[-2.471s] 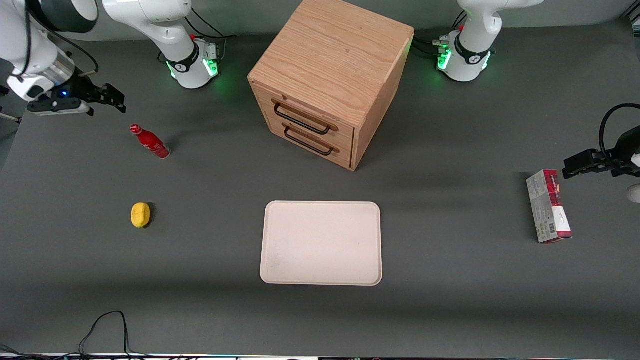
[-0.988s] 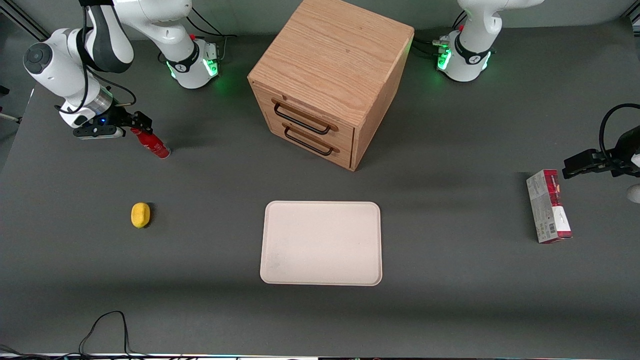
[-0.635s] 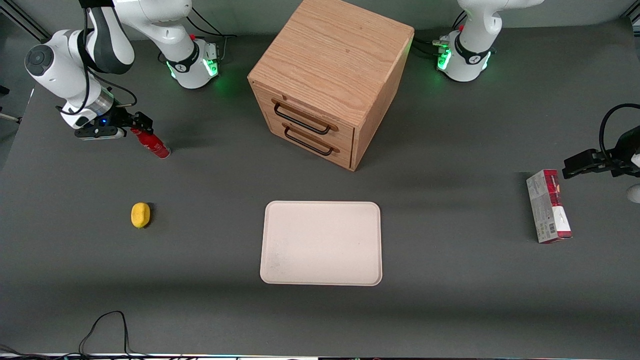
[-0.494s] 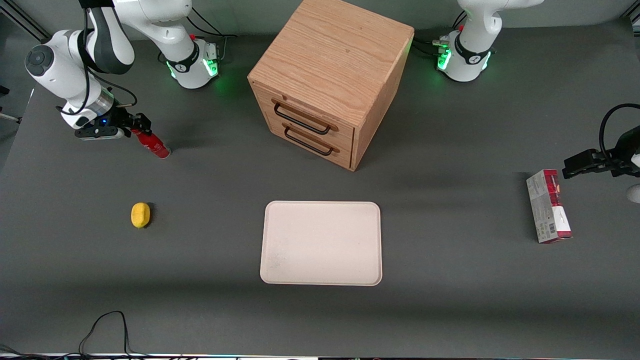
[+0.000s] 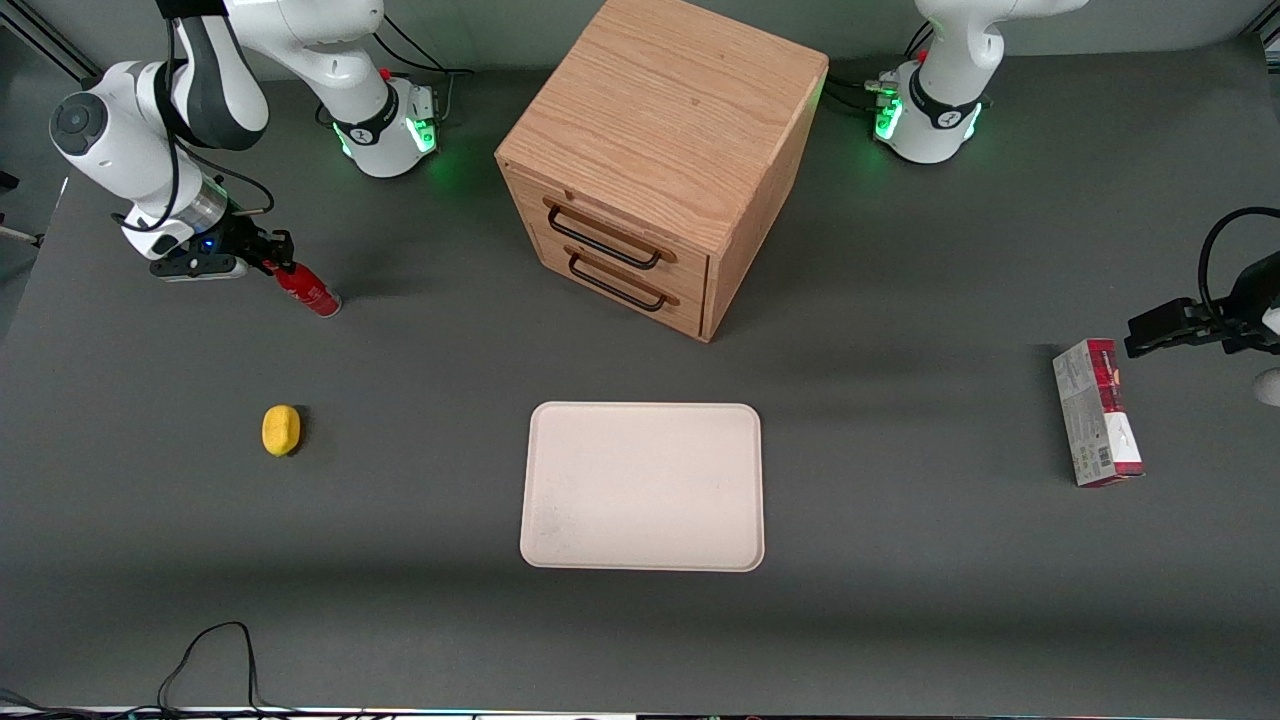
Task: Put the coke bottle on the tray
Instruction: 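Close the right gripper around the red bottle's body, then lift the red bottle off the table with the right gripper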
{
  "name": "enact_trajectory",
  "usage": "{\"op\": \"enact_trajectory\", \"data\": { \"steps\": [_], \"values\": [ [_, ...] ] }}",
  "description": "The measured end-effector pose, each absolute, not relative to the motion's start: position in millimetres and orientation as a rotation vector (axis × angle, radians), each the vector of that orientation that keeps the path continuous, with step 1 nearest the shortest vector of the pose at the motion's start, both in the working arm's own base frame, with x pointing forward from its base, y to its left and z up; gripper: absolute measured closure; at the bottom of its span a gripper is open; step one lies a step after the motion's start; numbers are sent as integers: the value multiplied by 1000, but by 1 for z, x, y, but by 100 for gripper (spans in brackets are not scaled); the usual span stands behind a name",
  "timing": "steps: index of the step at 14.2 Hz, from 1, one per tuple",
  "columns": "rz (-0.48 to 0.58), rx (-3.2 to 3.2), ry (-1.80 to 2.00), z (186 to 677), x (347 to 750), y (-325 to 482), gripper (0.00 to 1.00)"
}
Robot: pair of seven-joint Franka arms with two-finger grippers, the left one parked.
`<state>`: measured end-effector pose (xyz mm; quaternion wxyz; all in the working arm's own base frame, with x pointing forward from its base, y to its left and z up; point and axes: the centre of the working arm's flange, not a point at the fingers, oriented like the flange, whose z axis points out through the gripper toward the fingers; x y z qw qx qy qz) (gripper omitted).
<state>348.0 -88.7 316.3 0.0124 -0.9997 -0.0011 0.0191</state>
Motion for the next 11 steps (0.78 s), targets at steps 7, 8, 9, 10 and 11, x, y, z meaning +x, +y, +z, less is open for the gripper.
{"op": "enact_trajectory", "data": {
  "steps": [7, 8, 9, 10, 11],
  "values": [
    [75, -3138, -105, 470, 401, -83, 66],
    [68, -3143, -112, 501, 407, -83, 66],
    [59, -3147, -120, 534, 410, -82, 66],
    [56, -3150, -126, 563, 412, -81, 66],
    [55, -3152, -131, 590, 412, -79, 66]
  ]
}}
